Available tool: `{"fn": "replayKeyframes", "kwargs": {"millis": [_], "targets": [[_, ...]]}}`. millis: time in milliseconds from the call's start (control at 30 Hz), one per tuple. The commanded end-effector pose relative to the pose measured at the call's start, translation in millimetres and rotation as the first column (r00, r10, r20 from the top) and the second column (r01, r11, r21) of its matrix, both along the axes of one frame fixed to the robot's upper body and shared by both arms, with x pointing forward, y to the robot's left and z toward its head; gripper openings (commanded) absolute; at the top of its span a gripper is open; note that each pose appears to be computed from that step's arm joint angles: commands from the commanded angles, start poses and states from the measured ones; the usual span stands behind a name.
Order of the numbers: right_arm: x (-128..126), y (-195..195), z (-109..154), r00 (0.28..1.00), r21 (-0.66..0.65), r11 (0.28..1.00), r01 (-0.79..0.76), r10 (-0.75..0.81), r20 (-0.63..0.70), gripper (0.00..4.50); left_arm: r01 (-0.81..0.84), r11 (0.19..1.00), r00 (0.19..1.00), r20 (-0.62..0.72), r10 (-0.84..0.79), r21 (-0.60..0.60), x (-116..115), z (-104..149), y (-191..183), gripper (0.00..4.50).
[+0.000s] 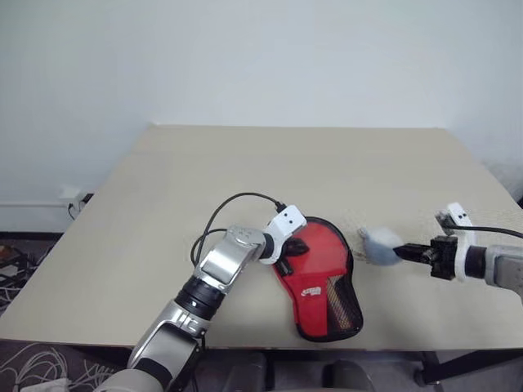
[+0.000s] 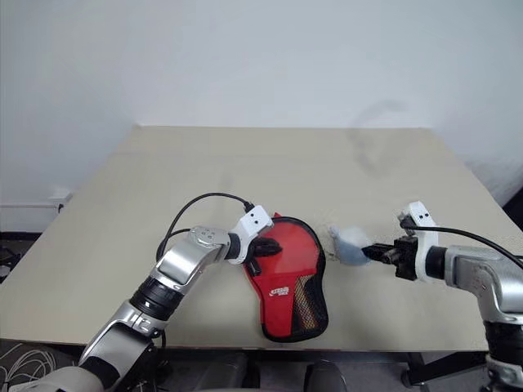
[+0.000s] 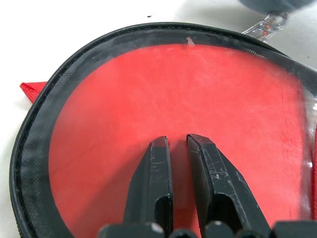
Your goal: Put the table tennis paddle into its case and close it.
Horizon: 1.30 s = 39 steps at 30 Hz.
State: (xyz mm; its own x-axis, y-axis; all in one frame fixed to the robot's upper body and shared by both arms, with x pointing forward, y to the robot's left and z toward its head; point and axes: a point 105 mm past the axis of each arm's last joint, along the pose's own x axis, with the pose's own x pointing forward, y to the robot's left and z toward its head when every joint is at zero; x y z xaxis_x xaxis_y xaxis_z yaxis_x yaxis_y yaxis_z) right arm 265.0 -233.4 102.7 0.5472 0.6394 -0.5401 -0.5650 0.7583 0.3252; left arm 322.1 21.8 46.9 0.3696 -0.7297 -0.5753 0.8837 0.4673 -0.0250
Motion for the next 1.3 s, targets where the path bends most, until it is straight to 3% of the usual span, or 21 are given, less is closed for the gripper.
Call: {"fn": "replayKeyframes", "kwargs": {"millis": [33, 133, 533, 733, 933, 1300], "targets": [[-17.1, 10.0, 25.0, 0.99, 0.018, 0.992, -0.125, 0.124, 0.065, 0.06, -0.035, 0.986, 0.976, -0.206, 0.068, 0.16, -23.6, -63.7, 26.3, 0.59], [-36.1, 15.1, 24.9, 0.976, 0.004, 0.977, -0.214, 0.213, 0.04, 0.06, -0.034, 0.986, 0.976, -0.207, 0.067, 0.161, -23.6, -64.4, 26.4, 0.59], [-70.6, 14.7, 35.6, 0.937, 0.039, 0.936, -0.349, 0.349, -0.013, 0.06, -0.033, 0.987, 0.974, -0.218, 0.068, 0.159, -23.8, -66.8, 26.2, 0.59], [-98.6, 27.0, 24.3, 0.89, 0.052, 0.896, -0.44, 0.443, -0.108, 0.06, -0.032, 0.987, 0.972, -0.225, 0.067, 0.156, -23.9, -67.7, 25.3, 0.59], [-114.8, 40.5, 19.6, 0.872, 0.137, 0.879, -0.456, 0.472, -0.131, 0.06, -0.031, 0.988, 0.971, -0.23, 0.066, 0.154, -25.2, -67.9, 23.7, 0.59], [-141.6, 41.0, 17.5, 0.841, 0.171, 0.858, -0.484, 0.51, -0.18, 0.06, -0.031, 0.988, 0.969, -0.236, 0.067, 0.154, -27.5, -67.6, 23.2, 0.59]]}}
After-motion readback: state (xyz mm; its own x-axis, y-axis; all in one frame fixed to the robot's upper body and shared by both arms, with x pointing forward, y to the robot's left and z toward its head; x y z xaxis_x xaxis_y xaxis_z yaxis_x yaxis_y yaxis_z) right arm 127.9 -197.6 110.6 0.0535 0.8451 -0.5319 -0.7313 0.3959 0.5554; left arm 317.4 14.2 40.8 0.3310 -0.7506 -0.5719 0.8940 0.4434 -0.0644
